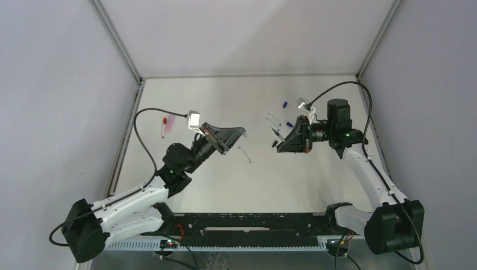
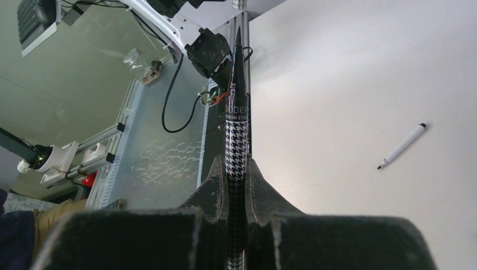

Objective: Insert the pens into the pen caps
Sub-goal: Pick up the pen cap from the center of the board, then insert the pen cap onto the pen.

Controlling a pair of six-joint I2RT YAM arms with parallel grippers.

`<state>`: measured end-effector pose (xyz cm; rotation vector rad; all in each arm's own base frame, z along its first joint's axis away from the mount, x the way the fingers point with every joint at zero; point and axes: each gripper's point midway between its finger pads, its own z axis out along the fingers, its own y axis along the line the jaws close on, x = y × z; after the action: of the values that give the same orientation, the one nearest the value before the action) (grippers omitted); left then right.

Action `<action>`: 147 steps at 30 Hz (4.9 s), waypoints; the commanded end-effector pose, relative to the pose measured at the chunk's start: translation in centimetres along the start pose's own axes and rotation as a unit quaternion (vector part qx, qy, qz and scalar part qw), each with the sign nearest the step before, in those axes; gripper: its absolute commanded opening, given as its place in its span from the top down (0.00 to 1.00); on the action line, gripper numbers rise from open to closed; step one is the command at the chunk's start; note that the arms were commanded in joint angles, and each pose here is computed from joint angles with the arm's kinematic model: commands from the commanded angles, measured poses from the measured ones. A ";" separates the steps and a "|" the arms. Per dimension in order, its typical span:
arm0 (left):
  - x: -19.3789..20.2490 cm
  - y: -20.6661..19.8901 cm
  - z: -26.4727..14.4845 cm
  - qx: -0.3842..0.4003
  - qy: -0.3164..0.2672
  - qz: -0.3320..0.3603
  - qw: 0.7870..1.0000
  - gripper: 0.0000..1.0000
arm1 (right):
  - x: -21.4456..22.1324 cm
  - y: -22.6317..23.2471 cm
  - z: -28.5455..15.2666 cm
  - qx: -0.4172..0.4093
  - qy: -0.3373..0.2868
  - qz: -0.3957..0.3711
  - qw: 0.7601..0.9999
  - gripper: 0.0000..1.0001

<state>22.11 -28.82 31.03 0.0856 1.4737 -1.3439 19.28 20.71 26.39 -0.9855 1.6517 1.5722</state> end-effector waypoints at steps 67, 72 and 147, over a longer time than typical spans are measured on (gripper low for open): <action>-4.1 -9.4 4.6 0.146 -0.212 -0.091 0.962 1.00 | -3.4 5.2 1.4 -0.049 0.005 -0.066 0.997 1.00; -3.7 -9.3 4.6 0.145 -0.208 -0.093 0.963 1.00 | -3.4 5.2 1.3 -0.046 0.004 -0.065 0.997 1.00; 1.6 -9.1 5.9 0.123 -0.158 -0.137 0.970 0.72 | -4.2 2.9 0.9 0.021 -0.011 -0.084 0.996 1.00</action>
<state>21.17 -36.29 36.52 -0.2385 1.0734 -1.6108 18.67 21.90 29.97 -1.0012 1.6174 1.4949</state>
